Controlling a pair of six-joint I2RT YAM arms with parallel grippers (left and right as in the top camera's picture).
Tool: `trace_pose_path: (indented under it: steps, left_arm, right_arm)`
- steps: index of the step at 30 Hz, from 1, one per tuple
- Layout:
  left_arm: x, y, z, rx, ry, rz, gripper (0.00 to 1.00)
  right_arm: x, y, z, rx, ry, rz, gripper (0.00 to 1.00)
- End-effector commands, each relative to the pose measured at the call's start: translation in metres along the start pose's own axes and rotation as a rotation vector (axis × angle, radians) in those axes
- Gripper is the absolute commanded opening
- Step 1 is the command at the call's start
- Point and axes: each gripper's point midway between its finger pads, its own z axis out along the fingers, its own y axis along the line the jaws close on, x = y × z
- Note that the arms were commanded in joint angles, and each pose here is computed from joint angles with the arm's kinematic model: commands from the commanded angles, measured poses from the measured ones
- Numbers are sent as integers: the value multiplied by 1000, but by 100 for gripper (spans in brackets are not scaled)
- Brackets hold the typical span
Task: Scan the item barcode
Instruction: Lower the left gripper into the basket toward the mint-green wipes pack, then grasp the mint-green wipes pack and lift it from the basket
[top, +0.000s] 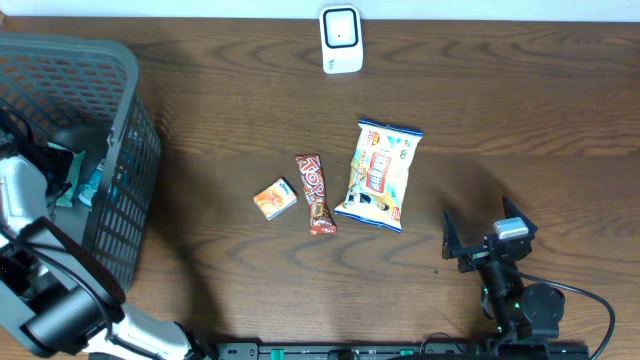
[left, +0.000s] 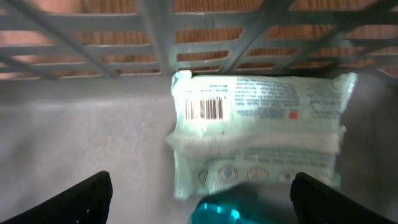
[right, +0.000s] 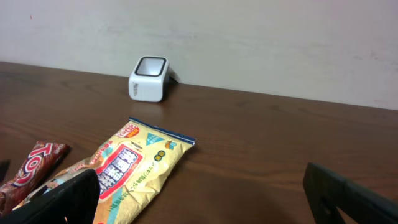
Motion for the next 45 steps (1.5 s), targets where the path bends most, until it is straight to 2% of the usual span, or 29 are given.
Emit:
trace_pose_path:
  steps: [1,9,10,11,12,14,15,19,23,32,37,40,43,45]
  left_arm:
    - [-3,-1,13,-13,-12,-13,92]
    - [5,-3,46,-31,8,-18,92]
    - [7,-2,51,-37,15,-17,87]
    - [10,-1,54,-43,23,-15,76]
    - [15,1,61,-57,38,-11,48]
    - [20,5,67,-74,57,-5,10]
    - [24,7,68,-83,71,-2,7]
    - [23,9,55,-80,78,-3,8]
    - [6,3,20,-33,25,-13,7]
    - [-45,-6,-121,192,-223,-82,7]
    - [-44,-10,-209,414,-296,-94,7]
    - [-42,-3,-236,459,-331,-131,9]
    - [-43,2,-237,438,-345,-125,51]
    - [-41,2,-226,399,-340,-49,65]
  right_arm:
    - [1,1,0,-4,-1,-1,99]
    - [1,1,0,-4,-1,-1,99]
    - [1,1,0,-4,-1,-1,99]
    - [1,1,0,-4,-1,-1,99]
    - [1,1,0,-4,-1,-1,99]
    - [1,1,0,-4,-1,-1,99]
    - [1,1,0,-4,-1,-2,99]
    - [1,1,0,-4,-1,-1,99]
    - [1,1,0,-4,-1,-1,99]
    - [1,1,0,-4,-1,-1,99]
    - [1,1,0,-4,-1,-1,99]
    - [1,1,0,-4,-1,-1,99]
    - [1,1,0,-4,-1,-1,99]
    - [1,1,0,-4,-1,-1,99]
